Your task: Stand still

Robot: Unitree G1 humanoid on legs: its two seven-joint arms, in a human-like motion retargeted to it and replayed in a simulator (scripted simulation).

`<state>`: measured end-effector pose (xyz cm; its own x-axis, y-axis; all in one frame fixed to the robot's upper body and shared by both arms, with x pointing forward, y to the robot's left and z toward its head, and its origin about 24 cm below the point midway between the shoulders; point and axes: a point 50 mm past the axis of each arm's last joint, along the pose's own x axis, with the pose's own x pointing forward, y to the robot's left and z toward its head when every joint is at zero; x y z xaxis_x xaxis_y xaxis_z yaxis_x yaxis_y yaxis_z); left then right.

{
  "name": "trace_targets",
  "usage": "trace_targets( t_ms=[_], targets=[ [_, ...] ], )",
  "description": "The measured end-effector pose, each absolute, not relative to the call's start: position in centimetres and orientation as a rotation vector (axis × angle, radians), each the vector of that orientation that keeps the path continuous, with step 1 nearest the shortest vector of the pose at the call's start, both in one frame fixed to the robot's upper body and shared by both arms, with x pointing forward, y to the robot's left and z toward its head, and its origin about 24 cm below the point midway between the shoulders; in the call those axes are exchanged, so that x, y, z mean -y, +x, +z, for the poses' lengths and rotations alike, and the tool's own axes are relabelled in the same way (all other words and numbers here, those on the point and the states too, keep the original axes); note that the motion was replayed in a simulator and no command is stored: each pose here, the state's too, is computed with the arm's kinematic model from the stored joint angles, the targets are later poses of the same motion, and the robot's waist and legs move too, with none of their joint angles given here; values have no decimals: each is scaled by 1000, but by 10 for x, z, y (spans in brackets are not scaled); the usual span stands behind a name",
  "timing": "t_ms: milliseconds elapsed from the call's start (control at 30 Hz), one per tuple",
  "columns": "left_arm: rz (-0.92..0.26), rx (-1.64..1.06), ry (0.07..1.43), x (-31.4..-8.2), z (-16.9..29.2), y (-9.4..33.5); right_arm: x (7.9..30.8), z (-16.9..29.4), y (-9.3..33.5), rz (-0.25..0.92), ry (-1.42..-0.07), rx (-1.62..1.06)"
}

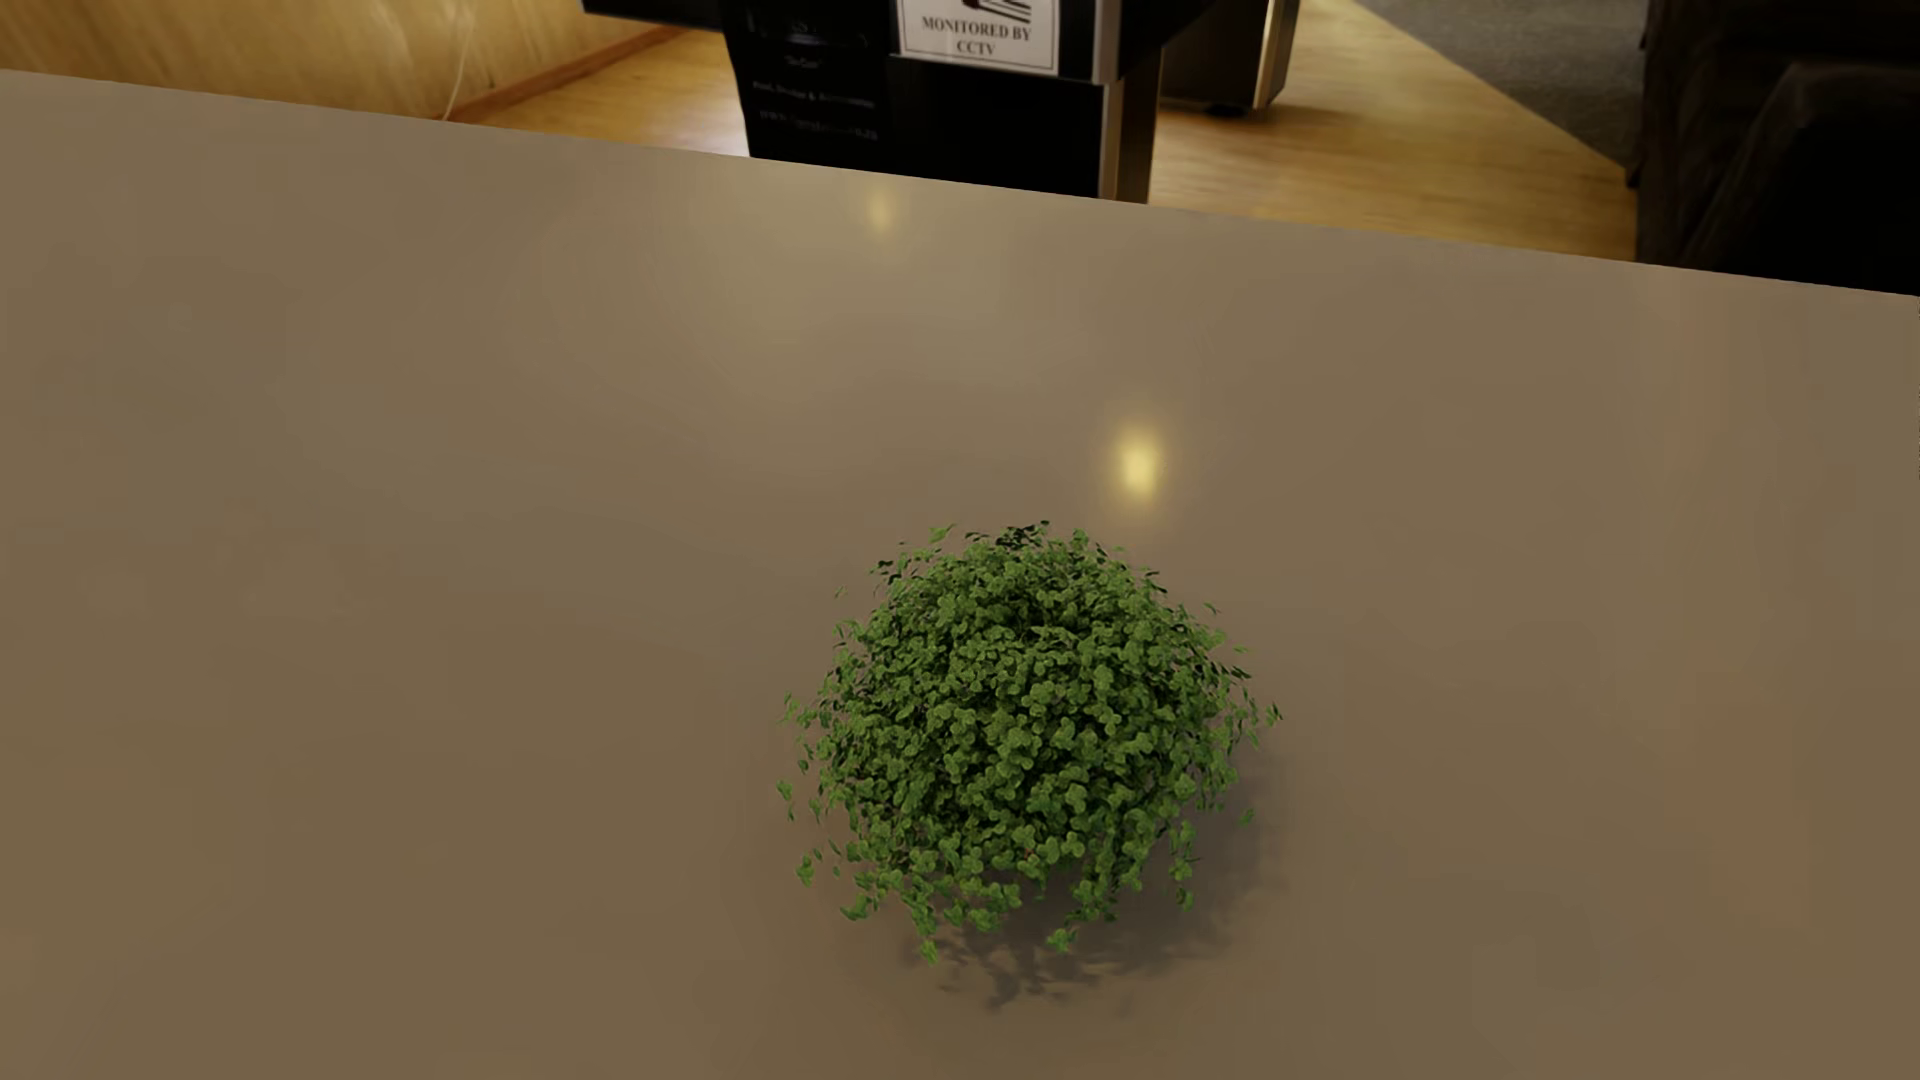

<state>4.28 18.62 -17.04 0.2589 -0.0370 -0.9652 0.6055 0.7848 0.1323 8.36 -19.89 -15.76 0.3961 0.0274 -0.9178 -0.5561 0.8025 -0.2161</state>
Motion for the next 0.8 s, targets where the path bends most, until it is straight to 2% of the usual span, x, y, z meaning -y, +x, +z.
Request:
trace_targets(
  t_ms=[800],
  targets=[
    [-464, -1237, 531, -185, -170, 41, 201, -156, 87, 403, -567, -1102]
  ],
)
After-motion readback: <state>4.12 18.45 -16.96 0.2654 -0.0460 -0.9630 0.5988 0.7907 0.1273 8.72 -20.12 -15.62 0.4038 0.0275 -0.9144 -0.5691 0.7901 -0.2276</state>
